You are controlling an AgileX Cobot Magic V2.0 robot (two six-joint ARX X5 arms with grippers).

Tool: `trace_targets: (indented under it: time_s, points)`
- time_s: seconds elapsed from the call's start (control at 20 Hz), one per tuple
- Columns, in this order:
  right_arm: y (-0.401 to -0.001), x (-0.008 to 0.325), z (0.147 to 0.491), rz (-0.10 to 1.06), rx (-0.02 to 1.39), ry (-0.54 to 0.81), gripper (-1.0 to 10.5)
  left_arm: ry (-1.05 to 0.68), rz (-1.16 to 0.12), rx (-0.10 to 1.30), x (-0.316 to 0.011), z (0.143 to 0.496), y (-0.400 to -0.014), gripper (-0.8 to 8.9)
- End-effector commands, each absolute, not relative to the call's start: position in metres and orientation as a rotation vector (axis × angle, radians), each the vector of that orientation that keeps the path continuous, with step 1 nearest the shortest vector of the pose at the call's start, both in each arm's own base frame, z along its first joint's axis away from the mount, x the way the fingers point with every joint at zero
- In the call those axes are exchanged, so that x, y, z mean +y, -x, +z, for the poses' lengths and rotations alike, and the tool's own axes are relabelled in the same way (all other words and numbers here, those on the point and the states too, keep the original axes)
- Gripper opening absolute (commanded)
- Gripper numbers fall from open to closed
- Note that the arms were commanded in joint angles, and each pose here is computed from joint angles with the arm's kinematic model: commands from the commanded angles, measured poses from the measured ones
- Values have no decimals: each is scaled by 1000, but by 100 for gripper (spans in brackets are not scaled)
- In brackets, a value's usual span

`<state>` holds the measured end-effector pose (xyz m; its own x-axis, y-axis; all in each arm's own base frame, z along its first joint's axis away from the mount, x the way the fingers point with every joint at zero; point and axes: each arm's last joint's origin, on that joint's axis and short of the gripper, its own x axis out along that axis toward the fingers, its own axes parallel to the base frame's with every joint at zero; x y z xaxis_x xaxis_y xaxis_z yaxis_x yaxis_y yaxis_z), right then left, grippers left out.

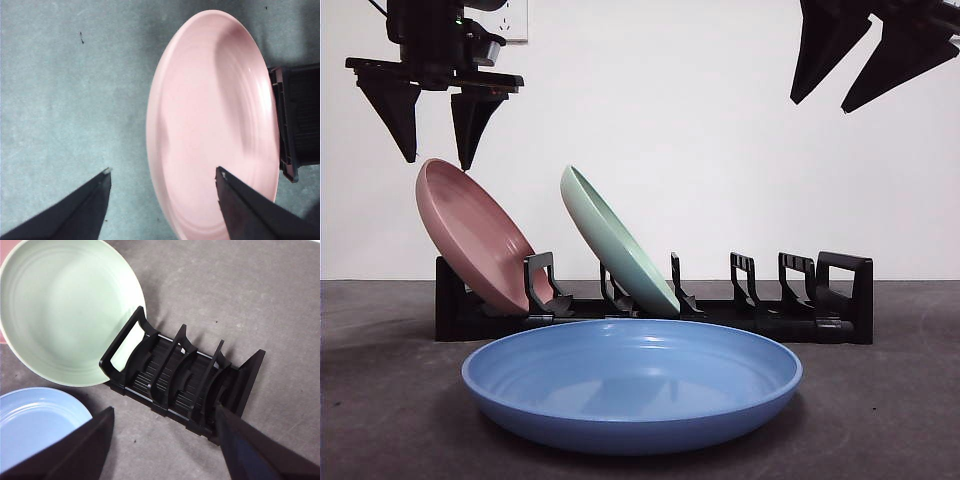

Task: Place the plate

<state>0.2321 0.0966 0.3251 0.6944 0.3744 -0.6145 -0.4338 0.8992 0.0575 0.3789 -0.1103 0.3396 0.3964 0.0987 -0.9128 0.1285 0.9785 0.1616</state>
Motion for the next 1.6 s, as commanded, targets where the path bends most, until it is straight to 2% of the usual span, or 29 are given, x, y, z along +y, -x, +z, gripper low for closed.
trace_targets:
  time_s: [0.05, 0.25, 0.6, 0.85, 1.25, 1.6]
  points:
    - [-233, 98, 332, 457, 641, 82, 318, -228, -18, 1164, -114, 334, -387, 312]
    - [-233, 98, 332, 457, 641, 82, 318, -231, -18, 1177, -115, 329, -390, 301]
    - [-233, 98, 332, 457, 649, 83, 318, -231, -18, 1176, -115, 329, -390, 90]
    - [-232, 98, 331, 456, 659, 85, 318, -234, -16, 1180, -115, 329, -390, 14]
    - [-232, 98, 331, 452, 663, 87, 318, -302, 68, 1143, -117, 335, -388, 16]
    - [-231, 98, 330, 452, 673, 89, 318, -360, 158, 1011, -115, 373, -383, 16]
